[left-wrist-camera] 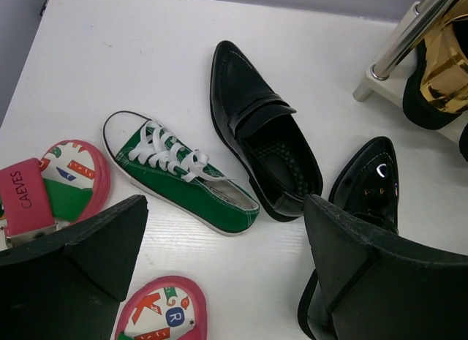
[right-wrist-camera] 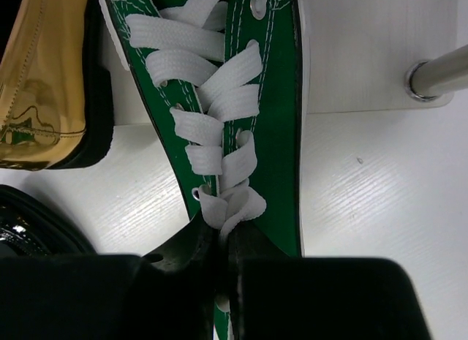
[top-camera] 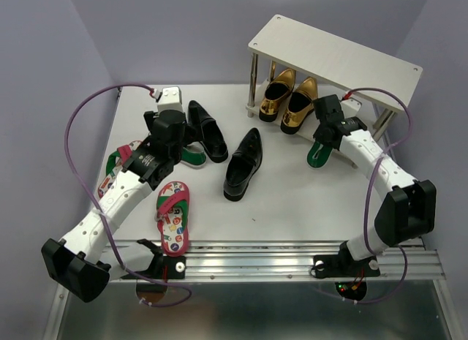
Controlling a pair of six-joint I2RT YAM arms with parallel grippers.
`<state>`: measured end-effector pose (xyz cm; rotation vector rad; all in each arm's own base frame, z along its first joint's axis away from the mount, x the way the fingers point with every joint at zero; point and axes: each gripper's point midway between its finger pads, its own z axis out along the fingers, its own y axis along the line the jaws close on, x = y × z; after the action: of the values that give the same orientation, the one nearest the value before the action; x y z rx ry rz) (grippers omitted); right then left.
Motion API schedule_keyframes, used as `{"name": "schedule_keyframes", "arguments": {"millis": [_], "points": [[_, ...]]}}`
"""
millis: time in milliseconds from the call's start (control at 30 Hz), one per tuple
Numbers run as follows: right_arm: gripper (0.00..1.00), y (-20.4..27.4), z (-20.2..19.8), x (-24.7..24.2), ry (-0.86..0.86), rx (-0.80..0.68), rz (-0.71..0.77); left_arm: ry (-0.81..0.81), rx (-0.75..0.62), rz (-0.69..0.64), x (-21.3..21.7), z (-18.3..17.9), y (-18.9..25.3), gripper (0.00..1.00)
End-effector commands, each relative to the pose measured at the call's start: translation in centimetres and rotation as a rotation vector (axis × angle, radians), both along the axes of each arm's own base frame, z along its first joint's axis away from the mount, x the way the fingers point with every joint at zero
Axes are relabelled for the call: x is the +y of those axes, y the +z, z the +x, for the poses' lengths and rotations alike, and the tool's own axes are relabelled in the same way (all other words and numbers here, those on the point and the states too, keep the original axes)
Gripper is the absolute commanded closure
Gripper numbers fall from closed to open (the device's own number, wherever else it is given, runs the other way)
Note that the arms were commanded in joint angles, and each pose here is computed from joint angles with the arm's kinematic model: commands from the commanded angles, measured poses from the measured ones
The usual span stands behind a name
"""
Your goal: Place and organize the shoes onto the shoe shelf
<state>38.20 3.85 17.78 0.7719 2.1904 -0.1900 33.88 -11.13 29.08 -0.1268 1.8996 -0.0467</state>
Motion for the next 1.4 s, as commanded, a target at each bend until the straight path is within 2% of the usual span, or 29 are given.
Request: {"name": "schedule_keyframes", "arguments": {"millis": [0,233,467,700,767,800,867,933,1000,1367], "points": [[0.99,1.6,1.0,-0.2,-0.005,-0.15,0.05,0.022,-0.038,-0.005,0.9,-0.5,0.9,0.01],[0.99,-0.3,-1.8,0.1,0.083,-0.144,0.063,0.011,-0.017,-0.009,0.5,-0.4,0.0,0.01],[0.99,-4.0,-6.1,1.3,0.129,-0.056,0.157,0.002,-0.008,-0.018,0.2,-0.3,-0.5,0.01],[0.98,-7.3,-9.1,3.9,0.197,0.067,0.18,-0.017,0.012,-0.028,-0.6,0.3,-1.2,0.01],[0.91,-8.2,-9.6,4.5,0.199,0.097,0.181,-0.023,0.018,-0.038,-0.9,0.5,-1.4,0.01],[0.78,-8.6,-10.0,4.9,0.205,0.112,0.184,-0.03,0.025,-0.039,-1.1,0.5,-1.6,0.01],[0.69,-9.2,-10.5,5.2,0.204,0.134,0.173,-0.032,0.03,-0.044,-1.2,0.6,-1.7,0.01],[0.49,-9.3,-11.2,5.6,0.209,0.145,0.167,-0.034,0.034,-0.043,-1.3,0.6,-1.9,0.01],[0.4,-9.2,-11.9,5.7,0.199,0.147,0.169,-0.032,0.032,-0.041,-1.3,0.6,-1.7,0.01],[0.22,-9.0,-16.8,7.6,0.193,0.158,0.198,-0.027,0.047,-0.024,-1.4,1.1,-2.3,0.01]]}}
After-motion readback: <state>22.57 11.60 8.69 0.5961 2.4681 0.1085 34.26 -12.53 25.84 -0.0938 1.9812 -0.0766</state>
